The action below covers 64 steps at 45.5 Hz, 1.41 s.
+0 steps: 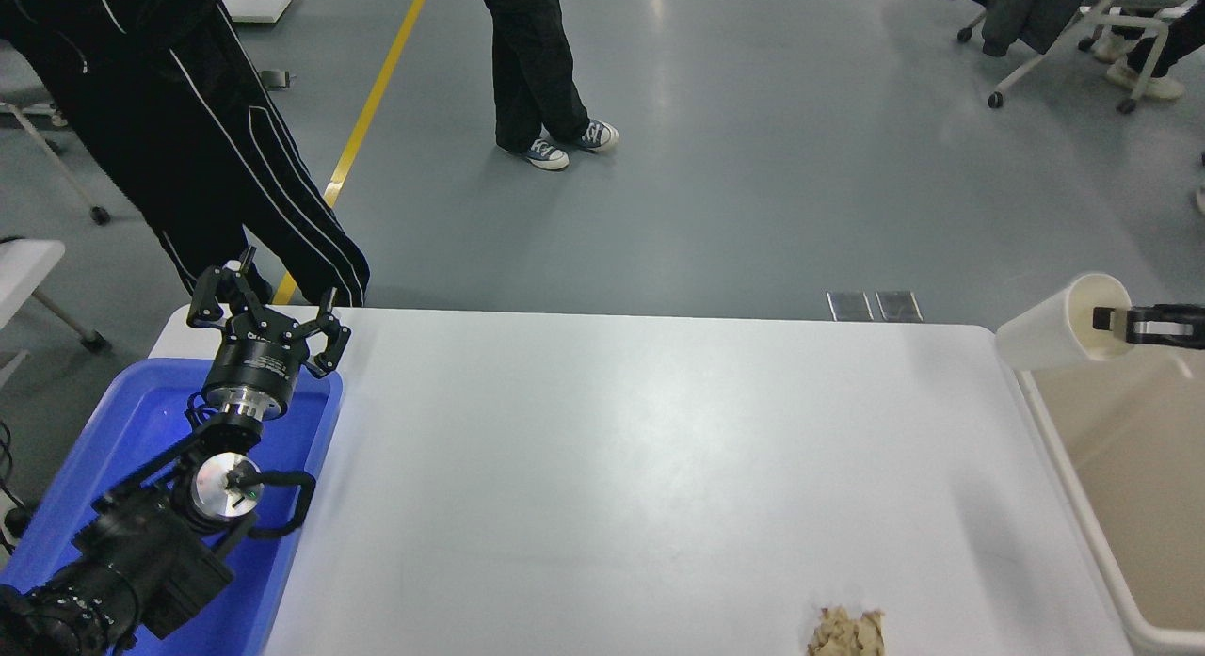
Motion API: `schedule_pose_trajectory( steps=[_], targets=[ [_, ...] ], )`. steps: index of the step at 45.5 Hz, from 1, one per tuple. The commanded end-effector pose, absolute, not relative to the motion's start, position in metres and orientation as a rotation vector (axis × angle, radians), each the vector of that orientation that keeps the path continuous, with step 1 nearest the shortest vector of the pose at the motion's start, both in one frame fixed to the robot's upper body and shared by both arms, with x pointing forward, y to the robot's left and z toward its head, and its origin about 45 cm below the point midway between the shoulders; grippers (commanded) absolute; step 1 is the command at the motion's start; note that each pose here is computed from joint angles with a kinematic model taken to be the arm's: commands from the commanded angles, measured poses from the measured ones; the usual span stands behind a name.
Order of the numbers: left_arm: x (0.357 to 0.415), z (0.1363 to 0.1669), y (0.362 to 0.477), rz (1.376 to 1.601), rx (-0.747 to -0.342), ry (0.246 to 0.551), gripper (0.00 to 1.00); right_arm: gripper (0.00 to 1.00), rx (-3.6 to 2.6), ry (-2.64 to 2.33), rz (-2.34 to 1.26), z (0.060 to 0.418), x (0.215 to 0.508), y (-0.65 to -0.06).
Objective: Dispose of the paper cup in the dustbin
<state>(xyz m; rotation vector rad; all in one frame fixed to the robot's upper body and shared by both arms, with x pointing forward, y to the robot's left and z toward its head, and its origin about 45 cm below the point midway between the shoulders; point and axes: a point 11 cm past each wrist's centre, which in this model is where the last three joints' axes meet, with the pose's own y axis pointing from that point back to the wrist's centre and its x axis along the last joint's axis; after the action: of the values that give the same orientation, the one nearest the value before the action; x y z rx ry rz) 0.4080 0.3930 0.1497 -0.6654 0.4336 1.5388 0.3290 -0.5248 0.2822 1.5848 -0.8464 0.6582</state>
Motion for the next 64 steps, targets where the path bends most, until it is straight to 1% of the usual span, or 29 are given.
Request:
schedule_pose_trajectory(
  steps=[1, 2, 3, 4, 12, 23, 31, 34, 39, 44, 64],
  targets=[
    [0.4080, 0.1499, 0.393, 1.539, -0.666, 0.433, 1.00, 0.00, 1.485, -1.120, 0.499, 0.250, 0.289, -0.570],
    [0.4080, 0.1499, 0.393, 1.539, -0.666, 0.433, 1.00, 0.00, 1.480, -1.148, 0.484, 0.246, 0.288, -0.571],
    [0.4075, 0.1492, 0.393, 1.540, -0.665, 0.434, 1.00, 0.00, 1.477, -1.177, 0.469, 0.243, 0.288, -0.572],
    [0.4080, 0.1498, 0.393, 1.538, -0.665, 0.433, 1.00, 0.00, 1.473, -1.208, 0.456, 0.239, 0.288, -0.572],
    [0.4080, 0.1499, 0.393, 1.539, -0.666, 0.433, 1.00, 0.00, 1.396, -1.373, 0.341, 0.211, 0.281, -0.588],
    [0.4079, 0.1497, 0.393, 1.538, -0.664, 0.434, 1.00, 0.00, 1.242, -1.518, 0.191, 0.166, 0.261, -0.619],
    [0.4080, 0.1499, 0.393, 1.539, -0.666, 0.433, 1.00, 0.00, 1.164, -1.577, 0.146, 0.136, 0.261, -0.625],
    [0.4080, 0.1499, 0.393, 1.539, -0.666, 0.433, 1.00, 0.00, 1.169, -1.602, 0.140, 0.128, 0.271, -0.619],
    [0.4080, 0.1499, 0.393, 1.539, -0.666, 0.433, 1.00, 0.00, 1.137, -1.634, 0.113, 0.116, 0.274, -0.615],
    [0.4080, 0.1499, 0.393, 1.539, -0.666, 0.433, 1.00, 0.00, 1.119, -1.670, 0.082, 0.112, 0.282, -0.611],
    [0.4080, 0.1499, 0.393, 1.539, -0.666, 0.433, 1.00, 0.00, 1.129, -1.743, -0.047, 0.110, 0.290, -0.609]
  ],
)
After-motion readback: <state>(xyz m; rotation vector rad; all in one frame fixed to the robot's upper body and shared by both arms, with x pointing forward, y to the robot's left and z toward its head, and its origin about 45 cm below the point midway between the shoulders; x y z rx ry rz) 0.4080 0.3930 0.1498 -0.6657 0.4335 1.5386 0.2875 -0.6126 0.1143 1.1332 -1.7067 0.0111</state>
